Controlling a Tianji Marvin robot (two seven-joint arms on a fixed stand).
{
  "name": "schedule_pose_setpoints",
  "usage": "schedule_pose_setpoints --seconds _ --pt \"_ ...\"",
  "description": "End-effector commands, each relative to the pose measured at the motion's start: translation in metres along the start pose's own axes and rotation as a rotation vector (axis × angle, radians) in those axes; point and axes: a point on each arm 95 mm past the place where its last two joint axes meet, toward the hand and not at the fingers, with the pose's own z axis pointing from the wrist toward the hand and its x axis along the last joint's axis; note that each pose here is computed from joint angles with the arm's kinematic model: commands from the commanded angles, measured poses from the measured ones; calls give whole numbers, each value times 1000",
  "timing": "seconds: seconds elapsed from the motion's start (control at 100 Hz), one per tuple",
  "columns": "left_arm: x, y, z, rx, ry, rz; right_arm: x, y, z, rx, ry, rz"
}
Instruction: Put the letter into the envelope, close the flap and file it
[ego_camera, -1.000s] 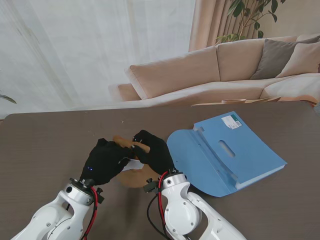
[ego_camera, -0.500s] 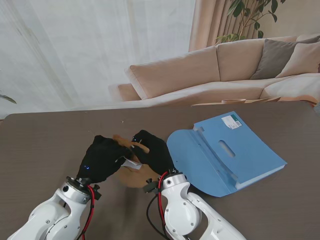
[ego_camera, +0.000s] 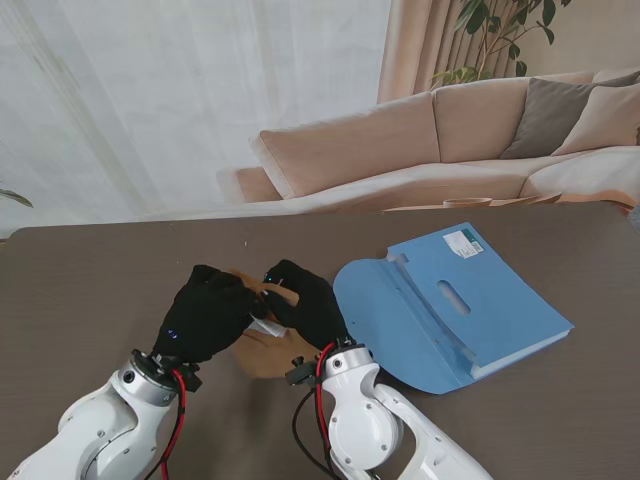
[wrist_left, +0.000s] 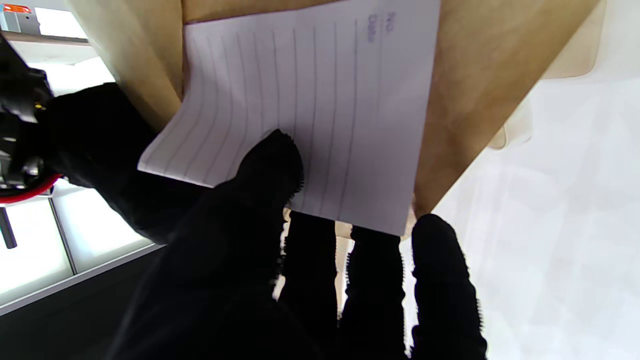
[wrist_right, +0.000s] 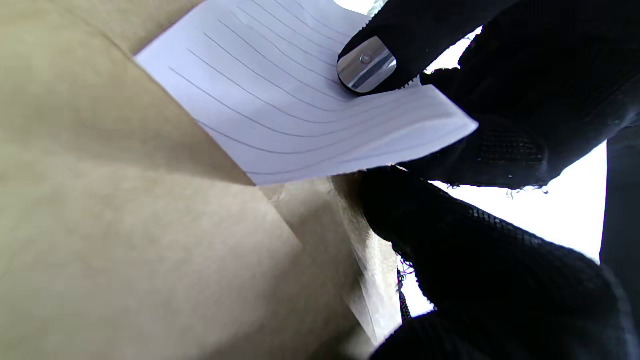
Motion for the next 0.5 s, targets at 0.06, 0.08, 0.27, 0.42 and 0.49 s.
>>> schedule_pose_setpoints --seconds 0.06,0.08,0.27,0.42,0.49 --pt "1 2 1 -15 13 -1 4 -3 -1 12 2 21" --pt "1 3 0 -15 13 0 4 -3 -1 11 2 22" --pt "0 7 -1 -11 -14 -27 5 -2 0 17 -12 81" --pt "-3 8 -1 9 -34 -38 5 -2 0 28 -21 128" --pt "-5 8 -1 23 -35 -40 5 -2 0 34 -24 140"
